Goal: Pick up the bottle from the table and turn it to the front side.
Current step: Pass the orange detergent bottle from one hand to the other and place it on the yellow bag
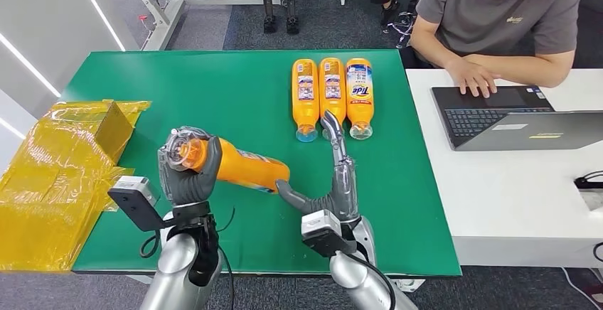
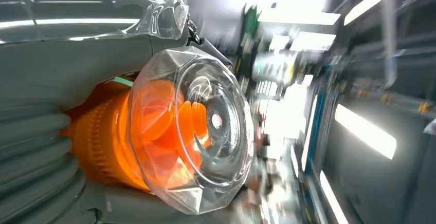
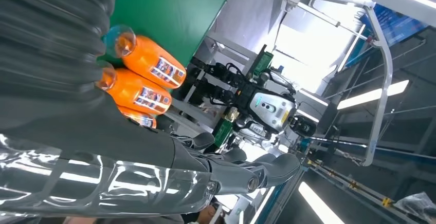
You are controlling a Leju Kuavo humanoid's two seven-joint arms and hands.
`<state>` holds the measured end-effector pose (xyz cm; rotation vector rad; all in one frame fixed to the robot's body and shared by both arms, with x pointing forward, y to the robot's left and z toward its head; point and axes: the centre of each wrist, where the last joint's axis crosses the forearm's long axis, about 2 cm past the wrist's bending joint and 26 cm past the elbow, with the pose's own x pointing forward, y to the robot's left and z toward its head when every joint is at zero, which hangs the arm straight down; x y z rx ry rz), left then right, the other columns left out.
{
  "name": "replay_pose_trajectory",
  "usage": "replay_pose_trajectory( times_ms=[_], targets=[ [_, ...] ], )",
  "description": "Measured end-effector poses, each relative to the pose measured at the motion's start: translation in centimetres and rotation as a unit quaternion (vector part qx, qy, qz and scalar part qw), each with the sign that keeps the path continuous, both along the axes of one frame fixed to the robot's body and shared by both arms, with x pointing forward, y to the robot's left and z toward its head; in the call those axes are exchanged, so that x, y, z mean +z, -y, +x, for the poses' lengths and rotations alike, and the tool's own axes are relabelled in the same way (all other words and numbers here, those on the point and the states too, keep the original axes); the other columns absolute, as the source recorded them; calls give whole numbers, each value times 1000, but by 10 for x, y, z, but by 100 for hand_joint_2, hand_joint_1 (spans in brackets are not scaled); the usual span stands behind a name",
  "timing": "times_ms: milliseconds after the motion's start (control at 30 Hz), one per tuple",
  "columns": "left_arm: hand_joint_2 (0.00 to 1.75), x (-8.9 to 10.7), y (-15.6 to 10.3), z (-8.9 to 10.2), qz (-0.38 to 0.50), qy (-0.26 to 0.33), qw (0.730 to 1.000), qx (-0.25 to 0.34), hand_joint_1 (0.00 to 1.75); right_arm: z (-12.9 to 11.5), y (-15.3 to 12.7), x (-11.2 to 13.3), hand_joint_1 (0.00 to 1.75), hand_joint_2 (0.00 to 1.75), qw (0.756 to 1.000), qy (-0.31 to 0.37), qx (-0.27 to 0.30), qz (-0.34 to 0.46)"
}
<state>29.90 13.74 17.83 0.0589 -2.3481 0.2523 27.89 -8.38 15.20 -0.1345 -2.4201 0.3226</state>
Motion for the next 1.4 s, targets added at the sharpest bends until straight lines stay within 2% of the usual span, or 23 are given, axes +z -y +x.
replay_pose_trajectory(
  times_ms=[100,200,267,400,467,567,667,767,900,1000,1133,1267,1400],
  targets=[
    [175,-2,-30,8,121,16,987,101,175,-7,2,-8,0,175,1000,-9,-6,8],
    [175,-9,-67,11,274,37,942,189,175,-13,6,-16,0,175,1000,-12,-13,10],
    [175,-12,-93,13,344,41,909,234,175,-18,9,-22,0,175,1000,-14,-19,8],
    [175,-12,-129,16,394,27,872,290,175,-25,13,-28,0,175,999,-20,-28,7],
    [175,-11,-138,17,428,16,848,312,175,-27,15,-29,0,175,999,-21,-33,7],
    [175,-9,-149,18,491,-7,797,353,175,-32,17,-27,0,175,999,-27,-41,12],
    [175,-7,-159,20,515,-20,771,376,175,-36,18,-25,0,175,998,-32,-47,18],
    [175,-4,-167,24,543,-39,749,379,175,-38,19,-22,0,175,998,-35,-50,24],
    [175,-4,-167,41,612,-63,707,349,175,-37,19,-16,0,175,997,-37,-53,31],
    [175,-15,-156,54,673,-75,664,319,175,-34,19,-12,0,175,997,-37,-53,35],
    [175,-33,-149,68,725,-84,626,276,175,-31,19,-9,0,175,997,-37,-49,36],
    [175,-45,-158,85,774,-95,585,225,175,-29,19,-7,0,175,998,-34,-48,37],
    [175,-54,-168,96,799,-123,557,188,175,-28,20,-7,0,175,997,-32,-51,39]
  ],
)
